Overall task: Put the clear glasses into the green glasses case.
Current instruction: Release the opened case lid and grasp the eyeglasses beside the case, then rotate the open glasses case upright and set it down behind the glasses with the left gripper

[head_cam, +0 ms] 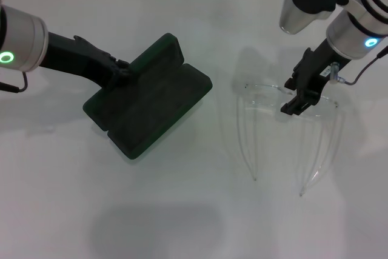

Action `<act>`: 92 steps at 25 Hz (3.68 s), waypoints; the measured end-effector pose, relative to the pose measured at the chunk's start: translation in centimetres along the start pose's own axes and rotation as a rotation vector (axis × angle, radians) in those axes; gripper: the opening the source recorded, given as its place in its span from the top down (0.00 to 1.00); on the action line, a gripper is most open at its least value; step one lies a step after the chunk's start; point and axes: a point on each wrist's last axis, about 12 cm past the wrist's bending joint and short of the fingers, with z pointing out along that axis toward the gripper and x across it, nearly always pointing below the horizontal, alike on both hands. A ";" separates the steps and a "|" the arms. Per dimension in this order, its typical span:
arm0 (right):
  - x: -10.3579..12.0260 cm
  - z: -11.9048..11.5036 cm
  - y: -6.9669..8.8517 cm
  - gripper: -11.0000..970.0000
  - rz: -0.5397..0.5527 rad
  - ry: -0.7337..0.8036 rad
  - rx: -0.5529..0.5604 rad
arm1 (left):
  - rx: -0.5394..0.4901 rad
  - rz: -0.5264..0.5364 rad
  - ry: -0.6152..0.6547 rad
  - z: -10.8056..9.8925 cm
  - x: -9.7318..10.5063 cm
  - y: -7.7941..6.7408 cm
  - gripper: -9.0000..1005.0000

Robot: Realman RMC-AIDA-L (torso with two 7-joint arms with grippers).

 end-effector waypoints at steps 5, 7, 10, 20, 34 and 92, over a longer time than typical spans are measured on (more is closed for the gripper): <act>-0.1 0.1 0.0 0.42 -0.001 0.002 0.001 | 0.001 -0.001 0.001 0.0 0.0 0.0 0.78; -0.2 0.1 -0.1 0.42 -0.003 0.002 0.006 | 0.001 -0.002 0.002 0.0 0.1 0.0 0.78; -0.2 0.2 -0.1 0.47 -0.004 -0.001 0.011 | 0.004 -0.006 0.004 0.1 0.2 0.0 0.78; -0.1 0.3 -0.1 0.70 -0.003 0.000 0.012 | 0.005 -0.010 0.007 0.2 0.3 0.1 0.78; 0.1 0.1 0.1 0.85 0.026 0.002 0.000 | 0.008 -0.016 0.007 0.1 1.2 0.1 0.78; 29.5 -15.3 12.2 0.91 0.734 -0.692 0.364 | 0.122 0.824 0.113 10.8 -8.3 -13.1 0.78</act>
